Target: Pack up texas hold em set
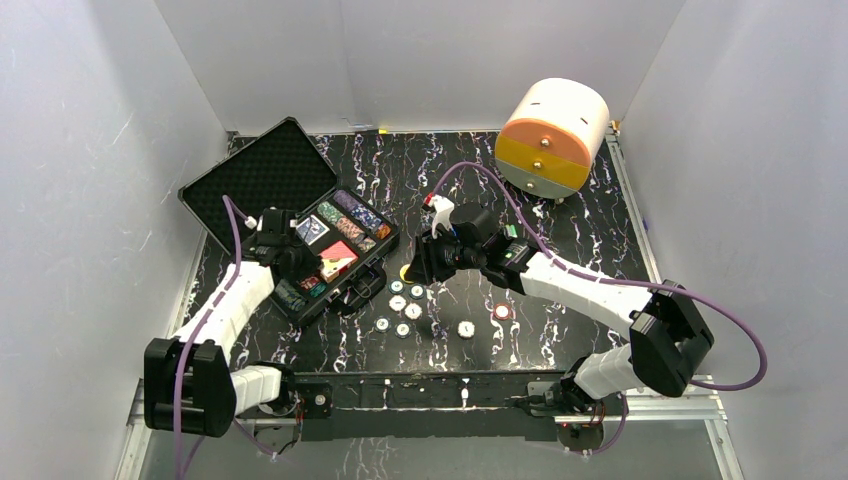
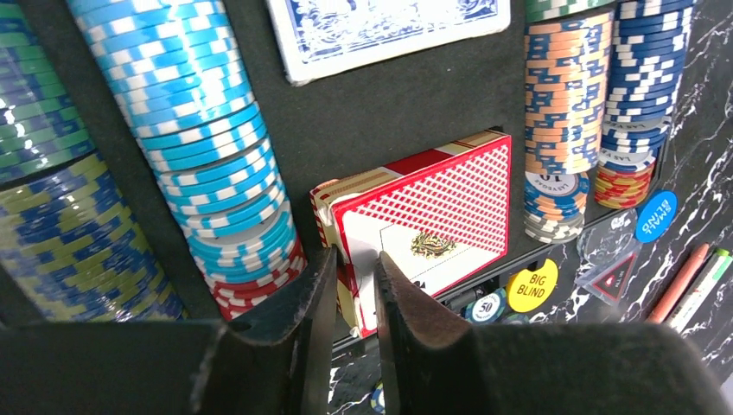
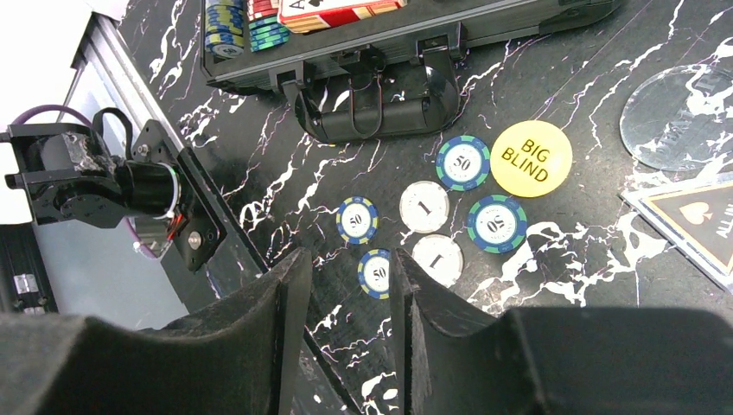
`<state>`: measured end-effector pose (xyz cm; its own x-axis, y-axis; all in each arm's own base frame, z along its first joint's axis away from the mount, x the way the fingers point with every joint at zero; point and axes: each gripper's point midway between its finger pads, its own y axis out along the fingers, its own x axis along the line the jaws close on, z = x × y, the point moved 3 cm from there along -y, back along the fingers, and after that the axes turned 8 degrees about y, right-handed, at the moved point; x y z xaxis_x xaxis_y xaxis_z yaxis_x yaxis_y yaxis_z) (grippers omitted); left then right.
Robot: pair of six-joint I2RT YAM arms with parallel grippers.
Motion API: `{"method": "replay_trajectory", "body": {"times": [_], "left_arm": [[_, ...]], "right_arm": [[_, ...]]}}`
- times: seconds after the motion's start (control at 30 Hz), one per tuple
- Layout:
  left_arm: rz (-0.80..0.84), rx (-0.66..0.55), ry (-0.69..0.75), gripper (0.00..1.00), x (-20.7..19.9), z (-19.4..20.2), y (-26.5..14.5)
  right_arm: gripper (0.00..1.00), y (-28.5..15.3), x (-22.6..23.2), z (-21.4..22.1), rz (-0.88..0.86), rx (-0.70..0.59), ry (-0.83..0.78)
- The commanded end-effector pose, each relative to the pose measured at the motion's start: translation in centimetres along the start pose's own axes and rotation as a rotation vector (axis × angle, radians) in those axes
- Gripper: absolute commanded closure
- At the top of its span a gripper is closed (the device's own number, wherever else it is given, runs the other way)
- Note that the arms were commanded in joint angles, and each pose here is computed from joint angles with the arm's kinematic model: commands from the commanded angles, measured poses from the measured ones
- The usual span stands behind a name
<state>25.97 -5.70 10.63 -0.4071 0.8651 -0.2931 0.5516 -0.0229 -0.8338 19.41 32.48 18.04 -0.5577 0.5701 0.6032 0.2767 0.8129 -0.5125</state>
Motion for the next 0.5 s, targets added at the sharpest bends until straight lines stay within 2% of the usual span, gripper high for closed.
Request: {"method": "replay_trajectory", "body": {"times": [0.0, 0.37, 0.47], "left_arm": [[0.064, 0.011, 0.019, 0.81, -0.7, 0.4, 0.9], [0.073, 0.029, 0.049, 0.82, -0.9, 0.4, 2.0], [0.045, 0.008, 0.074, 0.78, -0.8, -0.4, 1.4]], "right_arm": [[0.55, -0.2, 0.9, -1.1, -0.024, -0.041, -0.022], [0.56, -0.3, 1.0, -1.7, -0.006, -0.051, -0.012], [0.53, -0.4, 0.7, -1.8, 0.020, -0.059, -0.005]]}}
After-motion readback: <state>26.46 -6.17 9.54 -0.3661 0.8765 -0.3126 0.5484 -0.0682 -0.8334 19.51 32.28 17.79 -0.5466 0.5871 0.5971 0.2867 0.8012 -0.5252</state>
